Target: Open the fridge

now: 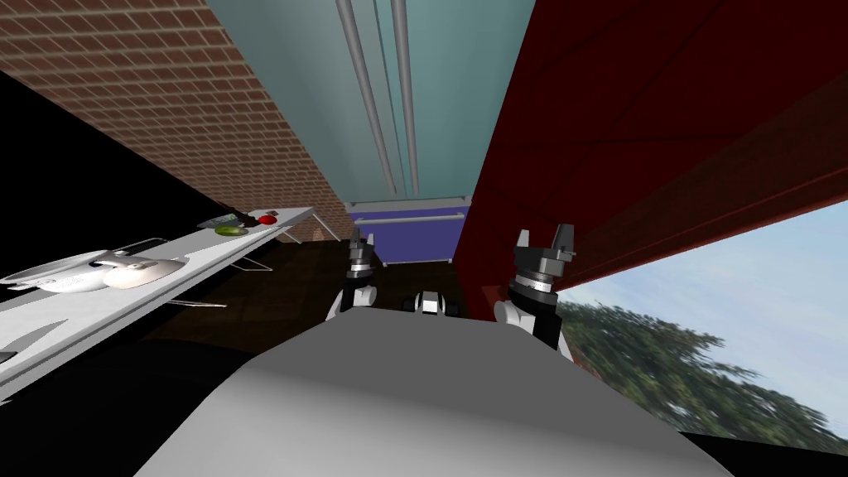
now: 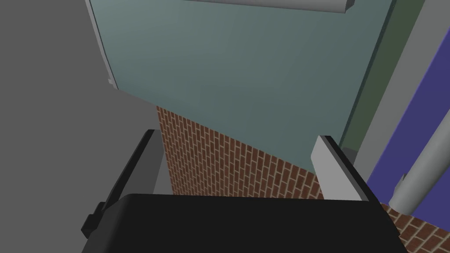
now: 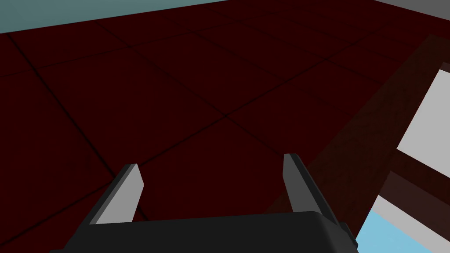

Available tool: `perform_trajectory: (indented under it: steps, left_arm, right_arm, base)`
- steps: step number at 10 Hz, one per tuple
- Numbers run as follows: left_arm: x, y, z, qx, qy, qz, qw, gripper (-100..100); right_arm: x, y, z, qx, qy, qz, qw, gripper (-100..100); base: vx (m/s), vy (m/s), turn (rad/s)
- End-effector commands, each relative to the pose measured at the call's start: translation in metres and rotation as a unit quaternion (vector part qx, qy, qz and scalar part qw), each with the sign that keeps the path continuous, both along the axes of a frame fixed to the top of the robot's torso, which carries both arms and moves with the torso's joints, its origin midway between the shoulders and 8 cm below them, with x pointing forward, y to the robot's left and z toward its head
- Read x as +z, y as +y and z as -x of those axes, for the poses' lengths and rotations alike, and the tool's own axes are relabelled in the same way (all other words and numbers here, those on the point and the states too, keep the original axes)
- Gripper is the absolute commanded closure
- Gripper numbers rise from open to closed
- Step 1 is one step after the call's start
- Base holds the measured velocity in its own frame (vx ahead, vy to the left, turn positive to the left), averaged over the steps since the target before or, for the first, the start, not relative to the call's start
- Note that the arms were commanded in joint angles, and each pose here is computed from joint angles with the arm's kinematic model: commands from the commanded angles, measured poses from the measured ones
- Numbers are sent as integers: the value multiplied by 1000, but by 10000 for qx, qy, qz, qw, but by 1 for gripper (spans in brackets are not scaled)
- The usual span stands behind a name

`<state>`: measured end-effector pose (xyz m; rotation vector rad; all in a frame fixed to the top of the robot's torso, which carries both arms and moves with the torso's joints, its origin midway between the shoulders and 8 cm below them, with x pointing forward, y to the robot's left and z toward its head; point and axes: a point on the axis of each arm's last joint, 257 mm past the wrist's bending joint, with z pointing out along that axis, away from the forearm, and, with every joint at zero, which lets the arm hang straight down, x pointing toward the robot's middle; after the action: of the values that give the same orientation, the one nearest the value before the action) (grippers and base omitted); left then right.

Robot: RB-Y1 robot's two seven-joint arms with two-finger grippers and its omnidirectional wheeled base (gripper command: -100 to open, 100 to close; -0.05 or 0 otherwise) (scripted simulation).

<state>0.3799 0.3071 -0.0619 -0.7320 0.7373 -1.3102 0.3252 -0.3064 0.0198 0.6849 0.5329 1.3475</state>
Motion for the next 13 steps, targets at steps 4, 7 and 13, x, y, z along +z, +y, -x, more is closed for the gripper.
perform_trajectory:
  steps: [4, 7, 13]
  left_arm:
    - [-32, 8, -6, -22, 57, -54, 10000, -100]
    - [-51, 13, -9, -26, 70, -71, 9999, -100]
    - [-89, 21, -12, 14, 217, -21, 9998, -100]
  right_arm:
    - [0, 0, 0, 0, -1, 0, 10000, 0]
    - [0, 0, 0, 0, 0, 0, 10000, 0]
    - [0, 0, 0, 0, 0, 0, 10000, 0]
  base:
    - [102, -14, -7]
    - [133, -4, -10]
    - [114, -14, -7]
